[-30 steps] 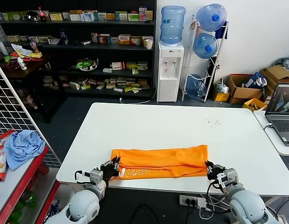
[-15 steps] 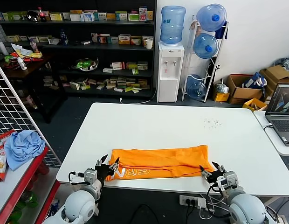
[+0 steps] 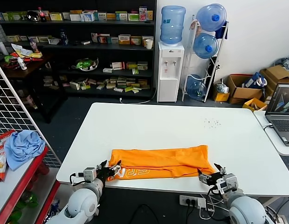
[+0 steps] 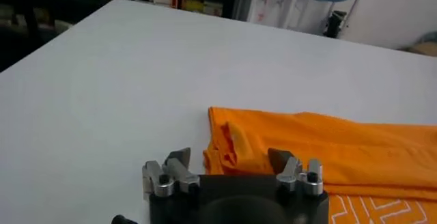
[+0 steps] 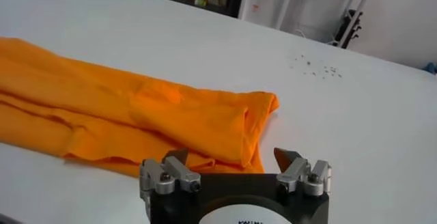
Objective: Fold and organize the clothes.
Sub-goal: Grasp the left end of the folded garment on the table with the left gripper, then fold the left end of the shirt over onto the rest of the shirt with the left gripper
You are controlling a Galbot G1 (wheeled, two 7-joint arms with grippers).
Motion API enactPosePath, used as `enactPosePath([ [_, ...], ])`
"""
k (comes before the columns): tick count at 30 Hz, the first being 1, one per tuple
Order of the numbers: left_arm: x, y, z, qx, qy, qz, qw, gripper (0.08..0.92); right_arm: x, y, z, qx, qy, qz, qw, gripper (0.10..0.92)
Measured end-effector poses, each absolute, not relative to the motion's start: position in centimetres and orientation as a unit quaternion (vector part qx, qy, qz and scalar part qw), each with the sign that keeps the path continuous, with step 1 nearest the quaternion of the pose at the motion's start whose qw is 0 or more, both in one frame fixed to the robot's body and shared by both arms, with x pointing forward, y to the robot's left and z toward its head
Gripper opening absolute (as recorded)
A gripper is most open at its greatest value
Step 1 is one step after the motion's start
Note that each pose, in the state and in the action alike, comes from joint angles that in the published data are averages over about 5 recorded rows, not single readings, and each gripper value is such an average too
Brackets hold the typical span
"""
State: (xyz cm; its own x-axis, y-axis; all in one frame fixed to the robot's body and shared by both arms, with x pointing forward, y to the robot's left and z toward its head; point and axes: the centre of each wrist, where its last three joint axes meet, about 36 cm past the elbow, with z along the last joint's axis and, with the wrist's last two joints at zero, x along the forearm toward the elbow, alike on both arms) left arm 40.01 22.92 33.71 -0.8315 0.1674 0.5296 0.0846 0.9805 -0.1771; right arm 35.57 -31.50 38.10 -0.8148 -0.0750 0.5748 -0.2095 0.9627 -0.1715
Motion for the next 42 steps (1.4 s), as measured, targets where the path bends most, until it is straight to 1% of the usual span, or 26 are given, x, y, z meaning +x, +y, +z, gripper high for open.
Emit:
enactPosePath([
  [10, 40.1, 22.6, 33.6, -0.068, -0.95, 0.088, 0.292, 0.45, 35.6, -31.4, 38.3, 0.076, -0.947, 0.11, 0.292, 0.823],
  [16, 40.0, 22.3, 33.3, -0.074, -0.948, 0.089, 0.298, 0.242, 35.6, -31.2, 38.3, 0.076, -0.948, 0.106, 0.29, 0.823],
  [20, 40.2, 22.5, 33.3, -0.076, -0.948, 0.085, 0.297, 0.143, 35.5, -31.0, 38.4, 0.078, -0.948, 0.105, 0.289, 0.823],
  [23, 40.5, 23.0, 33.6, -0.073, -0.949, 0.08, 0.296, 0.119, 35.5, -30.9, 38.6, 0.079, -0.949, 0.104, 0.287, 0.823],
  [31, 41.6, 26.1, 34.7, -0.05, -0.954, 0.054, 0.289, 0.119, 35.5, -30.2, 38.8, 0.083, -0.951, 0.102, 0.281, 0.823],
  [35, 42.4, 28.9, 35.3, -0.03, -0.958, 0.031, 0.283, 0.119, 35.4, -29.9, 38.9, 0.085, -0.952, 0.101, 0.277, 0.823],
  [42, 44.0, 34.6, 36.8, 0.015, -0.964, -0.018, 0.264, 0.119, 35.3, -29.4, 38.8, 0.086, -0.954, 0.101, 0.27, 0.823],
])
